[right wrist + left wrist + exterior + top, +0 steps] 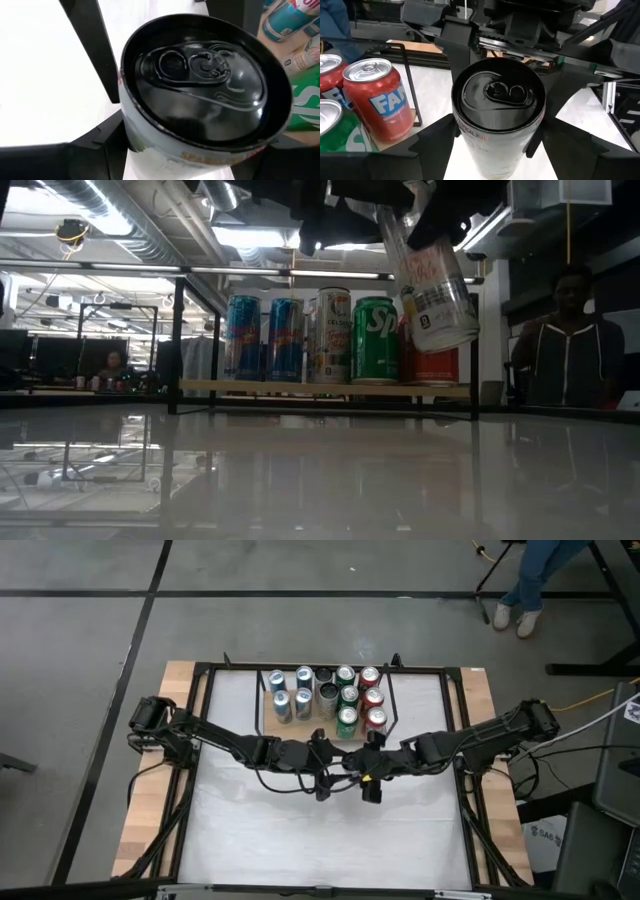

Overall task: Sort soda cans
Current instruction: Put the white-yellow soda can on the shelf and align with the other white-yellow soda cans

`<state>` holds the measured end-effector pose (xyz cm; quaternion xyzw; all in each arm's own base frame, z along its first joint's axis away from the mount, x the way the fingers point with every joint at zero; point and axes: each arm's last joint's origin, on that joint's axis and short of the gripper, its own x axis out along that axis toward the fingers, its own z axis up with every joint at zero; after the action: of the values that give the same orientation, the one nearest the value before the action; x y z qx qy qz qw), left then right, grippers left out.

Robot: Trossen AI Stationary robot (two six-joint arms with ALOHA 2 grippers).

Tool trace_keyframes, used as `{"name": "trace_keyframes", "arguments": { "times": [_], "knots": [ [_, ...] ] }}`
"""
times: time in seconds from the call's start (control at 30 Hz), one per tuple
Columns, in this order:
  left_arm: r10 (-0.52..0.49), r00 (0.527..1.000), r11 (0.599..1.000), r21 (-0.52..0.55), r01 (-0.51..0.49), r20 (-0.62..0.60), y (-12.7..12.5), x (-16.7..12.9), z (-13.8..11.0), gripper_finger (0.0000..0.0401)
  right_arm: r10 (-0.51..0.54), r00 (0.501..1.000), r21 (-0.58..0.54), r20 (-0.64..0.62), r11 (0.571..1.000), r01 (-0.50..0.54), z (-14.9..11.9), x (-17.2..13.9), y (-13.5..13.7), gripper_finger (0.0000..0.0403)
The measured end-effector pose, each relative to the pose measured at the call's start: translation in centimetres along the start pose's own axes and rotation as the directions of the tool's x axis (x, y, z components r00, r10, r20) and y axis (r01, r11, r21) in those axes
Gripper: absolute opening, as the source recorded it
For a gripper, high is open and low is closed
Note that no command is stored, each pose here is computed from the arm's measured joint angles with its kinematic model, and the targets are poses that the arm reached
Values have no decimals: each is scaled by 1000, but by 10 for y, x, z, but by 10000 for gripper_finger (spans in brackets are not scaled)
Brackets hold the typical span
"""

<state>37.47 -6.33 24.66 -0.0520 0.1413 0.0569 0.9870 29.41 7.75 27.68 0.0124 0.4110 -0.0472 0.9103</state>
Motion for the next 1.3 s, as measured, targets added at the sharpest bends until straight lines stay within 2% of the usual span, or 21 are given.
{"name": "trace_keyframes", "arguments": {
  "times": [0.9,1.17,1.3],
  "knots": [
    [-5,999,1000,-20,7,53,-1,0,5,276,2,997,20,73,1000,-3,7,0,1,246],
    [23,998,1000,-21,-22,58,0,0,5,236,2,997,14,73,1000,-3,7,0,1,246],
    [25,998,999,-22,-24,59,0,0,5,226,9,997,16,71,1000,-11,7,0,1,259]
  ]
}}
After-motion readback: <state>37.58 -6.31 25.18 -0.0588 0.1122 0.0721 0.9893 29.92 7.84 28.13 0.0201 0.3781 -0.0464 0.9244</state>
